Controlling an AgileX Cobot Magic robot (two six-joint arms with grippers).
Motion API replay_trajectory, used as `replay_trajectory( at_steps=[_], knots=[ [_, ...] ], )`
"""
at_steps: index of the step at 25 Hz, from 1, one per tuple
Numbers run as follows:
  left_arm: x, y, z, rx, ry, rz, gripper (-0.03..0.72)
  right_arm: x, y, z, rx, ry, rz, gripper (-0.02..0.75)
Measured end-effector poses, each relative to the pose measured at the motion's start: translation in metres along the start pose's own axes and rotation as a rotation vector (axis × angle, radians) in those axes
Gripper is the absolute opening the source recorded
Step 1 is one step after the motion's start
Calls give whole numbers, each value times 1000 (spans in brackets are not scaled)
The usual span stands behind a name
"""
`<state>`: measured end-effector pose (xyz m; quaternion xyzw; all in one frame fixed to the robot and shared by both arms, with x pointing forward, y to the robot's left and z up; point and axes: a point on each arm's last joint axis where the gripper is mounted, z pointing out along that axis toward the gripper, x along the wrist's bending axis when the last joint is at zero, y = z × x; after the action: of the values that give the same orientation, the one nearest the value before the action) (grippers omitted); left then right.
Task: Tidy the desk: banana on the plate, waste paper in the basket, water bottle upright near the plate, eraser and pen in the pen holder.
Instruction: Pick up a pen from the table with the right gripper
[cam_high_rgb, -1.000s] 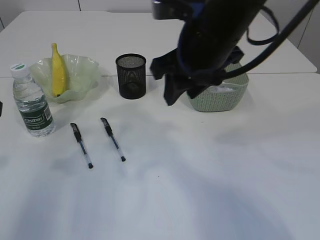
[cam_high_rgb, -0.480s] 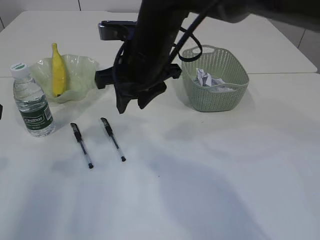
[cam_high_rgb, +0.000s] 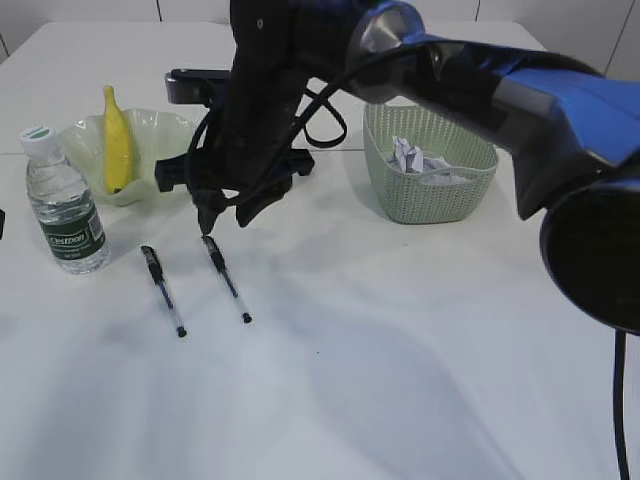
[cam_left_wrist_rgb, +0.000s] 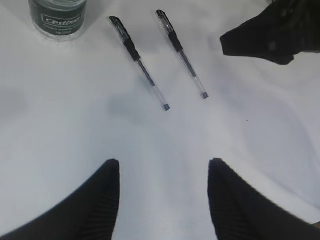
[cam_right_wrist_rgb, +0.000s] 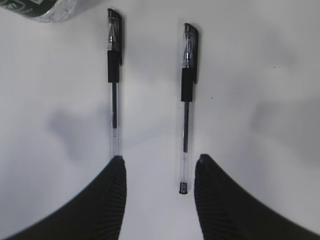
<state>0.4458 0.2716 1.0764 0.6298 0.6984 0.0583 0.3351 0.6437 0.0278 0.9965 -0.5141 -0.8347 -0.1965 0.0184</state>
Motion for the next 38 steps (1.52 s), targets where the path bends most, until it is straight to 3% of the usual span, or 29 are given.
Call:
replay_trajectory(
  at_steps=[16,38],
  knots=[
    [0,0,0,0,3,3,398,-12,-7,63,87,-36,17,333],
    [1,0,0,1,6,5,393,5,-16,90,102,-139,-24,333]
  ],
)
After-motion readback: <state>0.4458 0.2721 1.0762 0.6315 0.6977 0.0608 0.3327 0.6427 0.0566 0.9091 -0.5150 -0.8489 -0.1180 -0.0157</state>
